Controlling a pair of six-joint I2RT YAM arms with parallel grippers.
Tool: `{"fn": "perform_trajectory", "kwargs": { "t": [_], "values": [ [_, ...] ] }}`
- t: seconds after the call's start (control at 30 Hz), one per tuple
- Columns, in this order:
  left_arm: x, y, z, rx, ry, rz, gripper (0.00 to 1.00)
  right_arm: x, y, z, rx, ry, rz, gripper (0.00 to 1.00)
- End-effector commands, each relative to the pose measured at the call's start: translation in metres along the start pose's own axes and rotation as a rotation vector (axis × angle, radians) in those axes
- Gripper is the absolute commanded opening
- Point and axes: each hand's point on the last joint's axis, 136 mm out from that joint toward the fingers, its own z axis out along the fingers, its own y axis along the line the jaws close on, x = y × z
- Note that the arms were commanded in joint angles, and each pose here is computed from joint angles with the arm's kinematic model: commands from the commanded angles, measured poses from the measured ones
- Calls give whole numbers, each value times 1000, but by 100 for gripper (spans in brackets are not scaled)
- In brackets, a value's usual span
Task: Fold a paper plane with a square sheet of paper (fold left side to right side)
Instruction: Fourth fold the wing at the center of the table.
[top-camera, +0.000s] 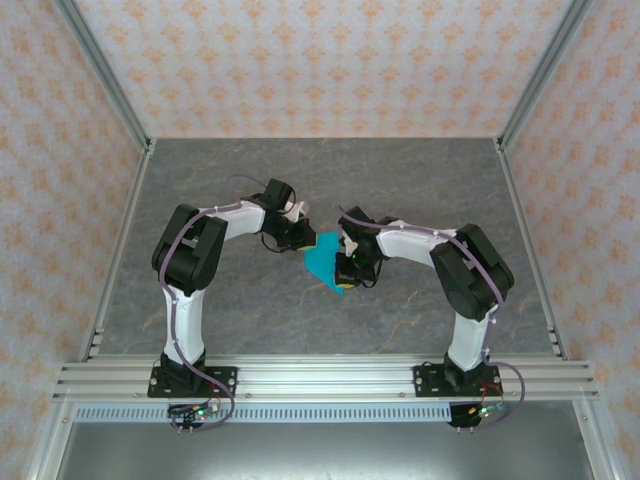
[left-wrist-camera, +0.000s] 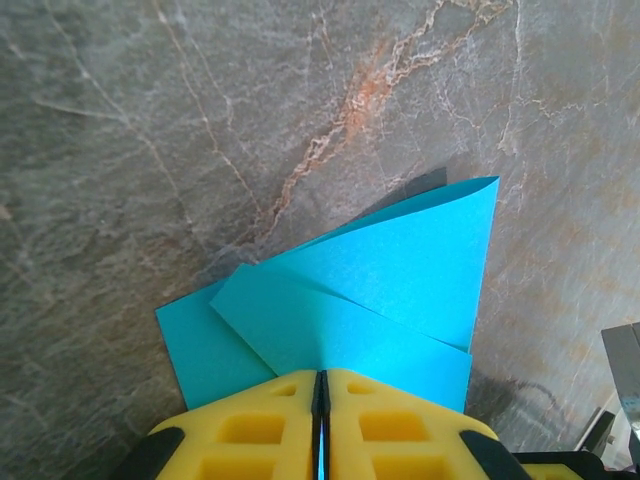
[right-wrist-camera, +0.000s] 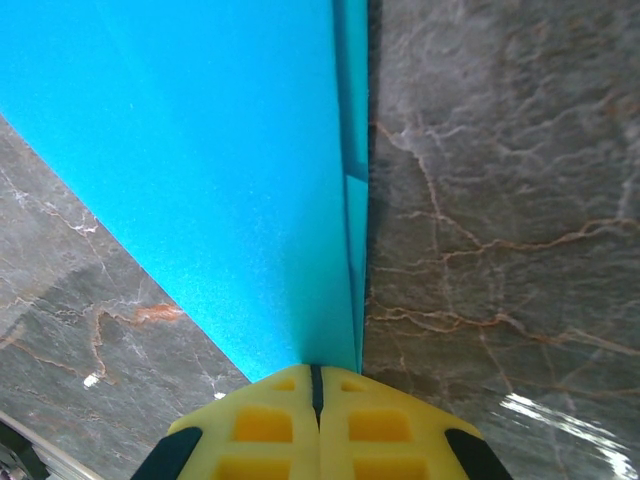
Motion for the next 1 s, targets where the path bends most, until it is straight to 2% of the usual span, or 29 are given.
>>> {"fn": "perform_trajectory", "kwargs": {
  "t": [0.0,0.23,0.4,0.6,0.73,0.97],
  "values": [
    [-11,-8,-26,-33,-72,35,15,27,-54,22,210,88,25,0],
    [-15,-33,-80,-43,-222,46,35,-7,-11,-7,102,-57,-53,7],
    [-5,-30,-109,-80,-315,14,49,-25,16,-38,28,-180,-97,20],
    [14,-28,-134,-79,-401,-32,58,-41,23,-84,-30,-345,-86,40],
    [24,-27,-122,-13,-375,-77,59,-51,10,-112,-31,-440,-54,49],
    [26,-24,-80,72,-308,-140,54,-57,2,-130,-97,-526,0,54]
  ]
}}
